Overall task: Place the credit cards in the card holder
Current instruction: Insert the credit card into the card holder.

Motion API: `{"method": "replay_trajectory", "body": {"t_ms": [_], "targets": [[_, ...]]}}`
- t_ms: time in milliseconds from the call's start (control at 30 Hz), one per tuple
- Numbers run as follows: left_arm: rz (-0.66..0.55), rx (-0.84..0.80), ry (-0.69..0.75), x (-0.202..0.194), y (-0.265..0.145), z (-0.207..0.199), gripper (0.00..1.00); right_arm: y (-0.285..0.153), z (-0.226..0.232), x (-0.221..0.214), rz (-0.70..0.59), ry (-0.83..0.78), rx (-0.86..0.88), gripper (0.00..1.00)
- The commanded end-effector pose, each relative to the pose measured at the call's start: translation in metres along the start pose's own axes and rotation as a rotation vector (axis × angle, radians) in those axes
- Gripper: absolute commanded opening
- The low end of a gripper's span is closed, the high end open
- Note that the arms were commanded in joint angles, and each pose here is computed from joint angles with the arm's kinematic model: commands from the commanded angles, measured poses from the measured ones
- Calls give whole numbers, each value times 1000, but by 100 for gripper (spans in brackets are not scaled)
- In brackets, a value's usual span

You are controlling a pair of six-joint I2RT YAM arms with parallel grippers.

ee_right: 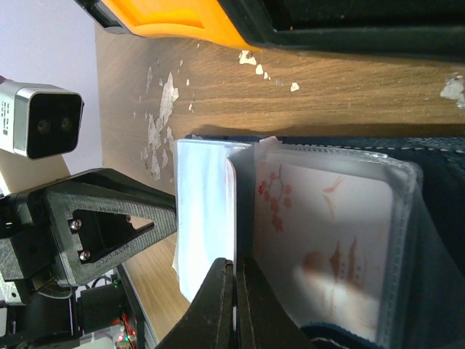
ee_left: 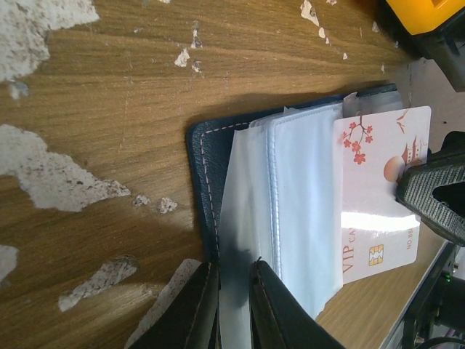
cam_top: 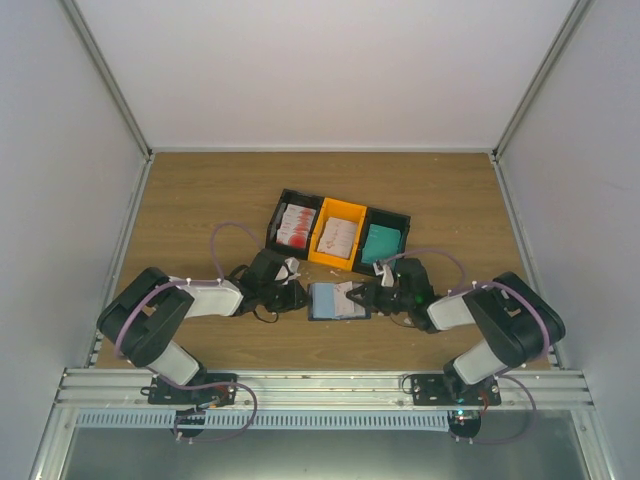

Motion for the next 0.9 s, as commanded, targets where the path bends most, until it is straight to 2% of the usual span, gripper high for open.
{"method": "replay_trajectory", "body": {"t_ms": [0, 433, 700, 867], "targets": [[43, 33, -23, -15, 6, 12, 15, 0, -3, 0, -3, 18, 11, 1], [46, 27, -28, -18, 7, 13, 15, 12, -12, -9, 21, 52, 21, 1], [45, 27, -29, -18, 6, 13, 15, 17, -13, -17, 63, 79, 19, 5], [47, 30, -30, -19, 7, 14, 15, 17, -23, -17, 57, 113, -39, 19]]}}
Point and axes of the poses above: each gripper's point midway between its finger pads, its own y axis out along the fingers, its own z axis along the line the jaws close on, x = y × z, the point moved 2 cm from there along -y, back along the fingers, and after that the axes turned 11 degrees about y, right-handed, at the moved point
